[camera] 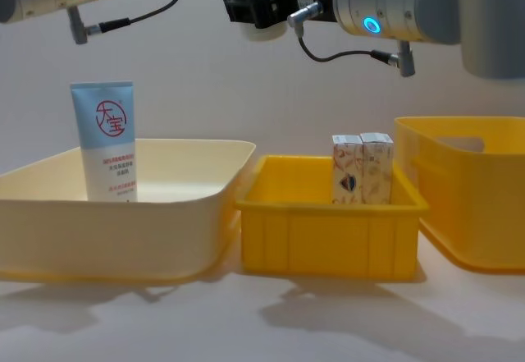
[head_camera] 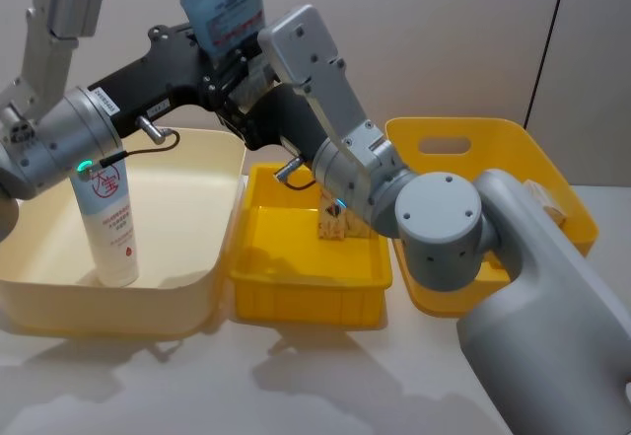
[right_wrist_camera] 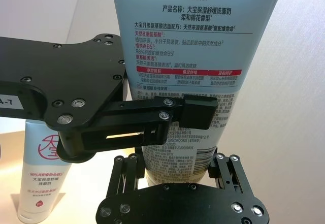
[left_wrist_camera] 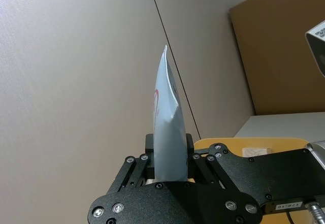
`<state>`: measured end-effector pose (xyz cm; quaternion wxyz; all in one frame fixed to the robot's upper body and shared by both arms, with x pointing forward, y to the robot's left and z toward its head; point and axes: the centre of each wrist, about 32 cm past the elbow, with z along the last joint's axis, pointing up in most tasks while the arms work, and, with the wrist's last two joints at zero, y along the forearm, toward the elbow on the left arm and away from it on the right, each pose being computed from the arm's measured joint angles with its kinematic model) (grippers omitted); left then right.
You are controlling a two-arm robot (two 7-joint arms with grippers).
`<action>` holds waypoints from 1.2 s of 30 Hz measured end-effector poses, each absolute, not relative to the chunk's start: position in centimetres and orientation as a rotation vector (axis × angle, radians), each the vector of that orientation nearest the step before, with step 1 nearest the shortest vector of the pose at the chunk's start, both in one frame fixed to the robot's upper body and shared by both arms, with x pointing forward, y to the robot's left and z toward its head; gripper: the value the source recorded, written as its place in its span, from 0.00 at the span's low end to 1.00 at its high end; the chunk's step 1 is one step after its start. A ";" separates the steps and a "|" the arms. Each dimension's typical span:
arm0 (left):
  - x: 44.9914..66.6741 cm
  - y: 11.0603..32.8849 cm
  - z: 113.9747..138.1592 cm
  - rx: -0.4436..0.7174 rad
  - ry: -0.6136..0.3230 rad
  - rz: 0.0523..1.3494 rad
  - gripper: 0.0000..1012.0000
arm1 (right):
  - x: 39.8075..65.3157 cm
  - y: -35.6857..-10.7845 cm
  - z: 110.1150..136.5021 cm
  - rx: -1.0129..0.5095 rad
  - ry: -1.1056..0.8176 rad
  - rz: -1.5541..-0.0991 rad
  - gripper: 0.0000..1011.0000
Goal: Bimanual collaborative sorting of washing and personal care products
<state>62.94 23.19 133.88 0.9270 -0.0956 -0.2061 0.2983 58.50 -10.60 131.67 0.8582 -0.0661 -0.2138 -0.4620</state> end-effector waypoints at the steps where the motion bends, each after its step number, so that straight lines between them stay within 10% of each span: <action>1: 62.9 23.2 133.9 -0.196 -0.423 0.612 0.29 | 58.5 -10.6 131.7 -0.139 -0.449 -0.970 0.64; 36: 62.9 23.2 133.9 -0.196 -0.422 0.612 0.29 | 58.5 -10.6 131.7 -0.139 -0.449 -0.970 0.64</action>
